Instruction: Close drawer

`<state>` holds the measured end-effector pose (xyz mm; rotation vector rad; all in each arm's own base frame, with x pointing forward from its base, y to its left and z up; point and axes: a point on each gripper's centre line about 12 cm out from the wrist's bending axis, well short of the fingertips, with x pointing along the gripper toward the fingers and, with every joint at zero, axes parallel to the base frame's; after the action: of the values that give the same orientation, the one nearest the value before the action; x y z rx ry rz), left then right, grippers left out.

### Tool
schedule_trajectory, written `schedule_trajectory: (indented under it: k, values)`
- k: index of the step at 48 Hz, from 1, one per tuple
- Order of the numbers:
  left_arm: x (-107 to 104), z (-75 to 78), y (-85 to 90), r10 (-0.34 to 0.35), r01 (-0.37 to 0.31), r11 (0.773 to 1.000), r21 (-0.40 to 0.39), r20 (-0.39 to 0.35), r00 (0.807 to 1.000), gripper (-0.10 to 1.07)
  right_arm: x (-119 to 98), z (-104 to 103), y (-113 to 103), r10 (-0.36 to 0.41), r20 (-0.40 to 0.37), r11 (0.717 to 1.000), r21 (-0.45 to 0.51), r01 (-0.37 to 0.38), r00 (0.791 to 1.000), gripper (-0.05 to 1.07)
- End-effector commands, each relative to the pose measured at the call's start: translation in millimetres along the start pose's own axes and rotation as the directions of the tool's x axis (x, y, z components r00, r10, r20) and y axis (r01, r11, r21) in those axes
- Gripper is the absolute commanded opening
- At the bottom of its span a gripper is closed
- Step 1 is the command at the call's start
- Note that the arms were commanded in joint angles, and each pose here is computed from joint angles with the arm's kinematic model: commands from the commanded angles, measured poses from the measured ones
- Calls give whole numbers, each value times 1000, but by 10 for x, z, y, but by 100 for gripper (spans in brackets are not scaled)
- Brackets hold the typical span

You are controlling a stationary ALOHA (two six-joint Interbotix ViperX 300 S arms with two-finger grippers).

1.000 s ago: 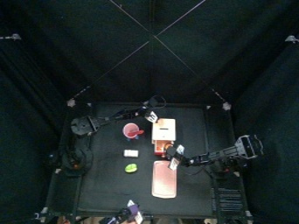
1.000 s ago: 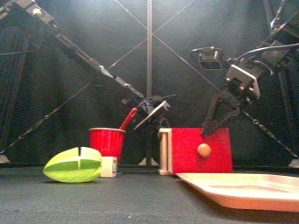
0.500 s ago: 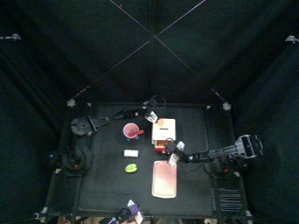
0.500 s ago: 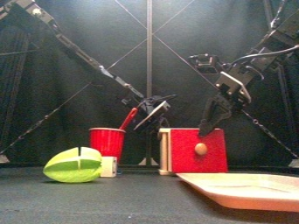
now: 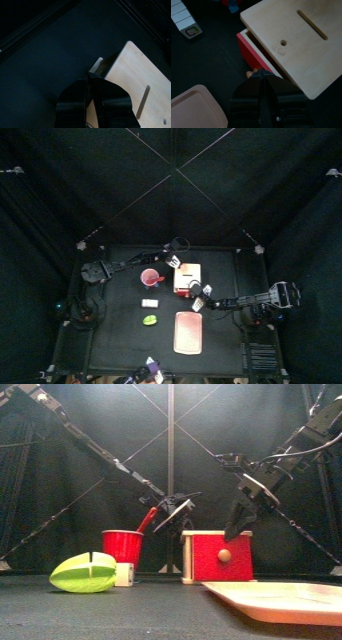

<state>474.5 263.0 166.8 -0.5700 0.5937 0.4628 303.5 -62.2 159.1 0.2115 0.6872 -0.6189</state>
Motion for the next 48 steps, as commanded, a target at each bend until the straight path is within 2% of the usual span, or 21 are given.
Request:
schedule_trajectory:
  k: [1,33,48]
  values:
    - [-89,121,-115,-20,19,1000,16,30,999,49,-6,127,-59,-16,29,999,31,15,999,47]
    - [-92,115,-113,-19,19,1000,17,29,999,49,120,202,-332,-95,22,992,86,93,995,47]
    - [-91,106,-101,-17,17,1000,16,27,1000,49,159,277,-224,-74,32,995,74,72,997,47]
